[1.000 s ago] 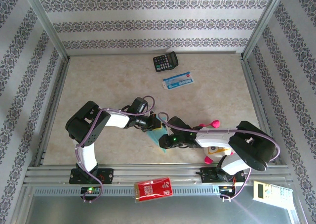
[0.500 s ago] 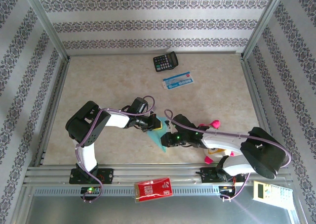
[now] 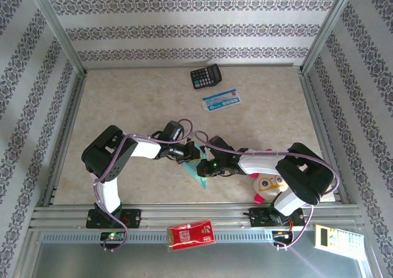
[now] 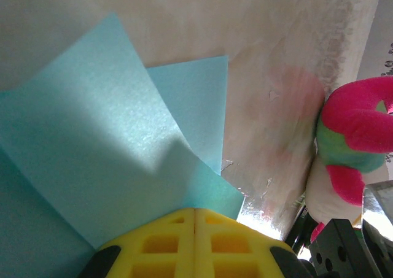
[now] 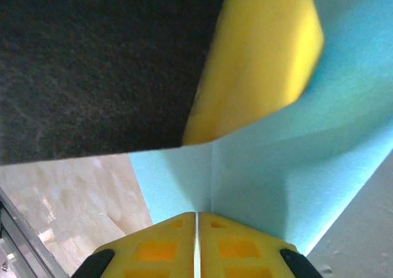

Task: Fold a paper plane with a square sheet of paper (pick it up from the middle)
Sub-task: Fourth fold the wing at the center of the table, then turn over the paper at the center of the table.

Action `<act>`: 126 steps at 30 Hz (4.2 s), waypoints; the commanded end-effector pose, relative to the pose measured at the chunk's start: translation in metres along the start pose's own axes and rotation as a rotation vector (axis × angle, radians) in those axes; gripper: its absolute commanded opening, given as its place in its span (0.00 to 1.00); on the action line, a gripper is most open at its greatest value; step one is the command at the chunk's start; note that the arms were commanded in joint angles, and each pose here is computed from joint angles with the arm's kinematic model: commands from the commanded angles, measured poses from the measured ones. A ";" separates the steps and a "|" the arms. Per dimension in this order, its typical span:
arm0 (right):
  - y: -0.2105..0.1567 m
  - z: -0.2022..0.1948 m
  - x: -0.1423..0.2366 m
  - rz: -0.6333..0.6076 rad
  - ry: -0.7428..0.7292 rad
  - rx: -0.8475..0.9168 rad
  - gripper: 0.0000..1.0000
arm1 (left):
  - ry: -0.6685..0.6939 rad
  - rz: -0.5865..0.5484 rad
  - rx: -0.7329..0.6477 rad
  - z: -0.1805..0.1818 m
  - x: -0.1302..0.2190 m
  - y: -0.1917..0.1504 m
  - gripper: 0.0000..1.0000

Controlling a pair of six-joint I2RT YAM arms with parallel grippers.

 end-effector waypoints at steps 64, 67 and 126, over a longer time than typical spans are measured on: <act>-0.094 -0.005 0.012 0.271 -0.031 0.000 0.07 | 0.194 -0.041 0.061 0.037 -0.001 0.001 0.00; -0.097 -0.005 0.013 0.275 -0.031 0.002 0.07 | 0.198 -0.040 0.061 0.038 -0.001 0.001 0.00; 0.003 0.006 0.028 -0.238 -0.094 -0.087 0.35 | -0.077 -0.261 0.073 -0.007 0.098 0.016 0.38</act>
Point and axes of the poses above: each hand's point on the last joint's axis, 136 mm out from that joint toward the fingers, its own x axis back along the fingers, its own z axis along the line the jaws close on, y = z × x, the point moved 10 cm from there along x, back along the fingers, and after that the axes turned 11 degrees about x, right-handed, at the moved point
